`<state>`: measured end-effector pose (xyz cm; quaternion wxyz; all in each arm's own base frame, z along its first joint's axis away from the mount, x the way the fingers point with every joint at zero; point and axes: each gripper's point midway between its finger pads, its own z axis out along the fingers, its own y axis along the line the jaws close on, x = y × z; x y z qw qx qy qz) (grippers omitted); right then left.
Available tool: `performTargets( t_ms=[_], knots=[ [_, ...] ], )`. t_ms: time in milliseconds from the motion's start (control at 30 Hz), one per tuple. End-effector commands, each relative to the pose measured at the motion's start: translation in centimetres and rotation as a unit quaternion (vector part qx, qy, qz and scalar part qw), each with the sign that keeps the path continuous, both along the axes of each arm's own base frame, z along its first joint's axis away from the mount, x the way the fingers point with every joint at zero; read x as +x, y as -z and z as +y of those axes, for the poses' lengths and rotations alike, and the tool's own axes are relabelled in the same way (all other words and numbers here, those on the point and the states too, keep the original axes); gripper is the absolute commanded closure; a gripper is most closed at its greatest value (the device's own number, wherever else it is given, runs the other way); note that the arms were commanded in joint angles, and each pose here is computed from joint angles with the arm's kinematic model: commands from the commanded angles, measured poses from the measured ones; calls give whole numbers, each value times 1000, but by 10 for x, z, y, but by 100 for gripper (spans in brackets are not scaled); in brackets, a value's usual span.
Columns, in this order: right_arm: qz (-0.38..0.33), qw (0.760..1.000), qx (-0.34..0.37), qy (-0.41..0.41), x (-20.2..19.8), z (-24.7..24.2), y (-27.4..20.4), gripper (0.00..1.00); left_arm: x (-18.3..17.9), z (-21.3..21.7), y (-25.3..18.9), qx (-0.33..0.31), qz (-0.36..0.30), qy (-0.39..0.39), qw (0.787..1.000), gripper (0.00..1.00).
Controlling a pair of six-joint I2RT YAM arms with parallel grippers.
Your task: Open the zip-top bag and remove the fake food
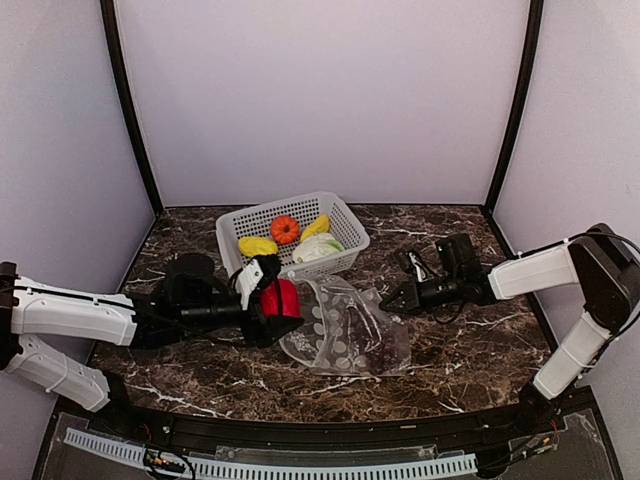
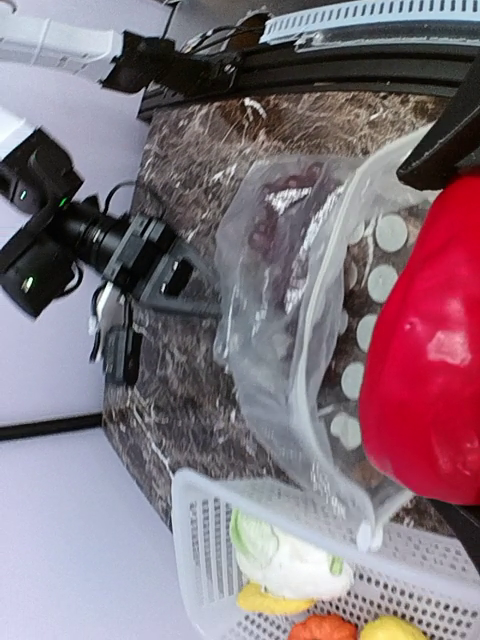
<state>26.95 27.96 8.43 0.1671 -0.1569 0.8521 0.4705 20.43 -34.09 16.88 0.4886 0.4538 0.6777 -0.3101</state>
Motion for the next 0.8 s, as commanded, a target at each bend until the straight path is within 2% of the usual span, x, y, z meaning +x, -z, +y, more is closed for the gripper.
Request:
performTargets(
  t_ms=[0,100,167,200,233,267,367,400,500,767],
  knots=[
    [-6,1000,3,-5,-3,-3,-3,100,56,37,-34,-30,-4,-125,992,29],
    [-6,1000,7,-6,-3,-2,-4,100,110,65,-63,-51,-4,-215,975,28],
    [-7,1000,9,-5,-3,-2,-5,100,136,75,-71,-47,-8,-246,968,27],
    [-7,1000,10,-5,-3,-1,-5,100,149,80,-59,-25,-1,-264,964,26],
    [-7,1000,11,-4,-3,-1,-6,100,164,84,-72,-30,-7,-278,960,26],
    [-7,1000,12,-4,-3,-1,-6,100,173,86,-57,-9,8,-287,958,26],
    [-8,1000,15,-4,-3,-1,-8,100,205,89,-59,-2,15,-305,952,26],
    [-8,1000,16,-4,-3,0,-9,100,211,88,-42,15,31,-307,951,26],
    [-9,1000,17,-3,-3,-1,-10,100,227,87,-31,33,47,-314,948,27],
    [-7,1000,15,-2,-5,-2,-8,100,224,89,21,78,110,-319,938,24]
  ],
)
